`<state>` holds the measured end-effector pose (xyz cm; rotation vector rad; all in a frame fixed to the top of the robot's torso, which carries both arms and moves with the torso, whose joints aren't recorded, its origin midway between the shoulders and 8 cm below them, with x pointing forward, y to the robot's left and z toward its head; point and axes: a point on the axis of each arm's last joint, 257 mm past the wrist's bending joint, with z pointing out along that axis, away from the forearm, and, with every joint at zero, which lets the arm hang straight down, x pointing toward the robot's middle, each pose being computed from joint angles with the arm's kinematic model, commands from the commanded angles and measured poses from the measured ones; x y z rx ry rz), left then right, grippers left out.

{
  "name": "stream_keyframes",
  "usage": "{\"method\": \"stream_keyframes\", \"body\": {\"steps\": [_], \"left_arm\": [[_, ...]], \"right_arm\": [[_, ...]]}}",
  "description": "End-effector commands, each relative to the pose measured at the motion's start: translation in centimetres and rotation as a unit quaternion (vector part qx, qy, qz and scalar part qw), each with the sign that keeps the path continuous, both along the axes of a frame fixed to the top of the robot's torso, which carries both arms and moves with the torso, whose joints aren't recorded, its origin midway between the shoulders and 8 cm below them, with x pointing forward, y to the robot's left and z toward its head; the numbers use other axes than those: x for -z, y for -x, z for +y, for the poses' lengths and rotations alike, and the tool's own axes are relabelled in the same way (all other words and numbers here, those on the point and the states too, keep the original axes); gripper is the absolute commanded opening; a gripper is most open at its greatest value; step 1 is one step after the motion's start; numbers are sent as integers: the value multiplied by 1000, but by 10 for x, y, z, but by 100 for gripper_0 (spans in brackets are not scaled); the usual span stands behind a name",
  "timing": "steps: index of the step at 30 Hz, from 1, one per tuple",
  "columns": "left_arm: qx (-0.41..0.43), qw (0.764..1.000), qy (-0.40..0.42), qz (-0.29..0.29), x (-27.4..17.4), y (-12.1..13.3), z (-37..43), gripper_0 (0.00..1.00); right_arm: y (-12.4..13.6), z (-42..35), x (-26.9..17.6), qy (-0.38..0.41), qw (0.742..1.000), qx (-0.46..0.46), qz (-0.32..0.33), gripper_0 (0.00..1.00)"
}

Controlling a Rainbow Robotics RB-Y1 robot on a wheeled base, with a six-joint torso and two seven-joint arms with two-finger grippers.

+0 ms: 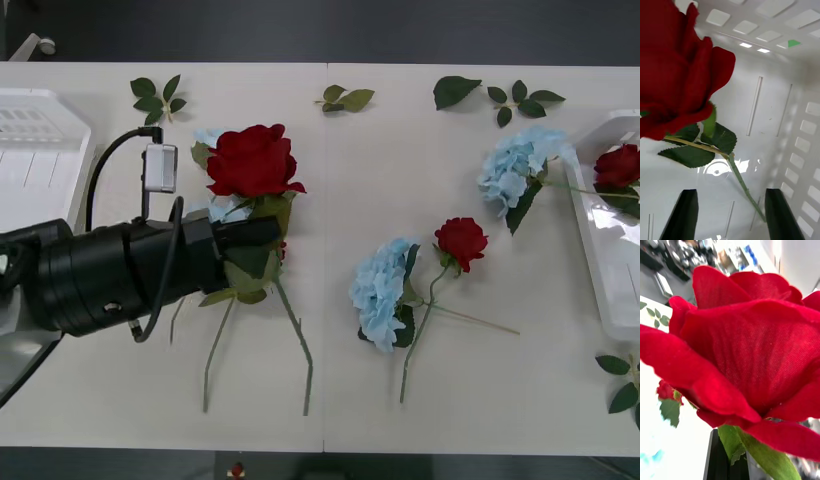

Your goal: Put the red flowers into the right box and the blue flowers into the left box

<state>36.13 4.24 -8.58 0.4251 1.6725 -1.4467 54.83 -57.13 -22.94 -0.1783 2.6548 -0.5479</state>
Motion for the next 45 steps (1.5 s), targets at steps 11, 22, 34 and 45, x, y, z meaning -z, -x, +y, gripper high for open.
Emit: {"method": "stream_keyframes", "body": {"steps": [11, 22, 34, 45], "left_arm": [[-38, 997, 62, -15, -11, -32, -40, 0], [-38, 996, 79, -25, -23, -47, -62, 0], [-29, 995, 90, -29, -38, -57, -76, 0], [-25, 995, 90, -23, -37, -57, -76, 0]], "right_arm": [[-34, 103, -46, 36, 983, -180, 8, 100], [-36, 169, -50, 71, 957, -281, 23, 100], [-52, 161, -12, 85, 949, -303, 10, 100], [-61, 176, 11, 87, 942, -324, 3, 100]]}}
